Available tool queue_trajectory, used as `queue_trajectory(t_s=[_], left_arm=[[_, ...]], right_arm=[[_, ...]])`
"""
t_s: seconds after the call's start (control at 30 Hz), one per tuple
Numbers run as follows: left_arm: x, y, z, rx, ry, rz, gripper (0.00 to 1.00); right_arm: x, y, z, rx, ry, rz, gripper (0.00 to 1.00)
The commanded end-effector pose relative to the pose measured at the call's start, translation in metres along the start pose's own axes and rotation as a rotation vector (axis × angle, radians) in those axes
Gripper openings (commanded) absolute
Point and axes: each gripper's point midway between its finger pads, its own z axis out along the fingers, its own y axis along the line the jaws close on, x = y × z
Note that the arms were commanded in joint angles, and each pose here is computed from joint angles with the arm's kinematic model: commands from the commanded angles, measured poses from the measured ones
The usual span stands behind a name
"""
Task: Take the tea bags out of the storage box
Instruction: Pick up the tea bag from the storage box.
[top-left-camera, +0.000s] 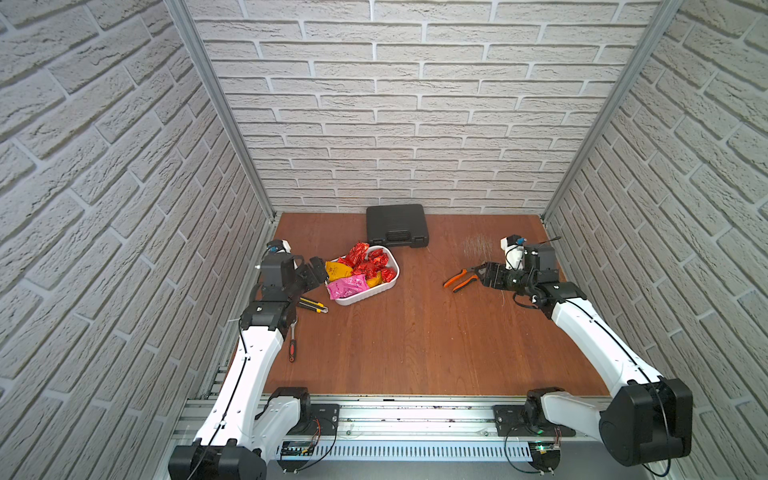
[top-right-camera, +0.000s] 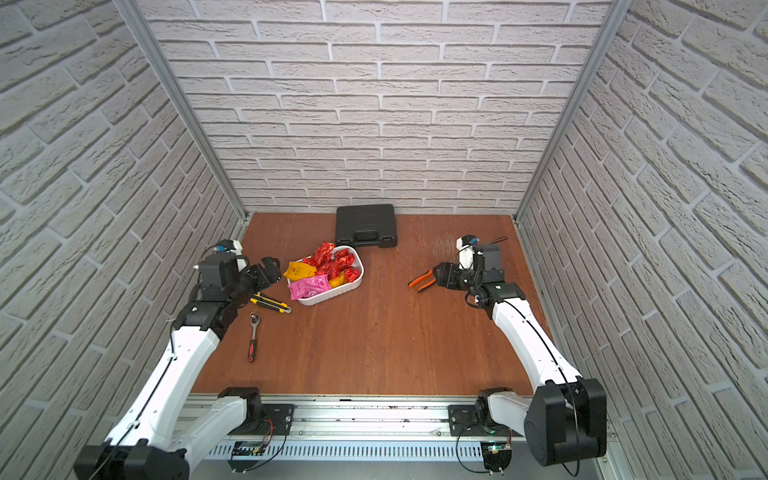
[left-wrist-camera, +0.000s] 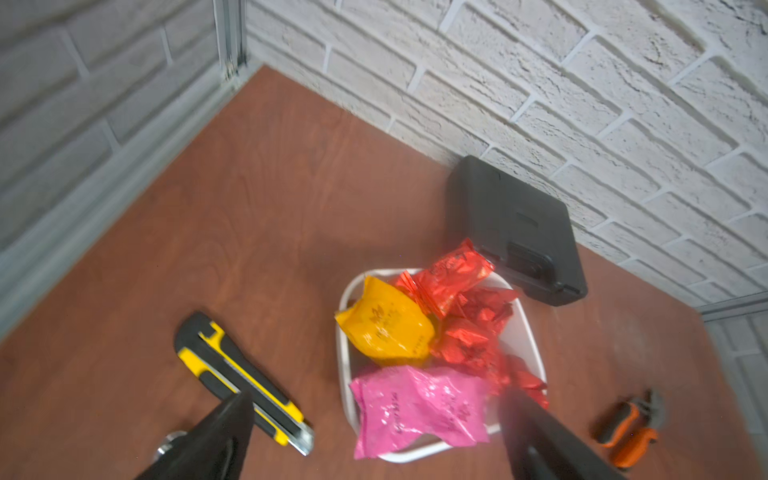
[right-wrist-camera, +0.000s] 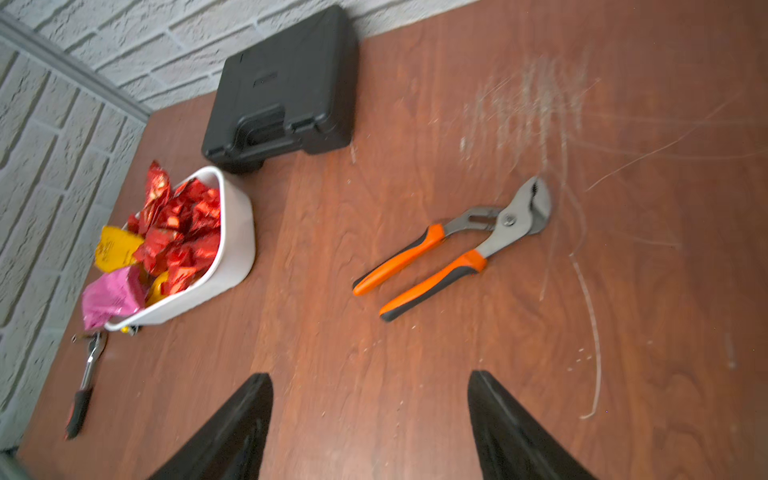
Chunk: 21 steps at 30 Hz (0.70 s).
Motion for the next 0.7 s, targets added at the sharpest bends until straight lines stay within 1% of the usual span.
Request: queue_trajectory(t_s=[0.0, 0.1, 0.17, 0.27, 0.4, 0.5, 0.57, 0.67], left_arm=[[0.029, 0.003, 0.002, -0.122, 0.098, -0.357, 0.92], [0.045, -0.022, 0.014, -0.132, 0.124, -0.53, 0.86], [0.055, -0.039, 0.021, -0.142, 0.152, -0.601, 0.84], [0.064, -0.054, 0.029, -0.157, 0.144, -0.694, 0.76], [0.069, -0.057, 0.043, -0.192, 0.144, -0.742, 0.71], [0.068, -0.05, 0.048, -0.232, 0.119, -0.769, 0.68], [0.069, -0.047, 0.051, -0.249, 0.114, -0.787, 0.67], [0.076, -0.048, 0.057, -0.257, 0.137, -0.816, 0.66]], right_arm=[[-0.007, 0.019, -0.019, -0.024, -0.03, -0.017, 0.77], [-0.007, 0.017, -0.023, -0.001, -0.031, -0.024, 0.76], [-0.006, 0.015, -0.025, 0.021, -0.023, -0.03, 0.76], [-0.003, 0.011, -0.028, 0.048, -0.023, -0.026, 0.76], [-0.005, 0.01, -0.029, 0.054, -0.044, -0.028, 0.75], [-0.004, 0.007, -0.029, 0.069, -0.043, -0.026, 0.75], [-0.005, 0.007, -0.028, 0.067, -0.048, -0.022, 0.75], [-0.006, 0.006, -0.026, 0.073, -0.044, -0.027, 0.75]])
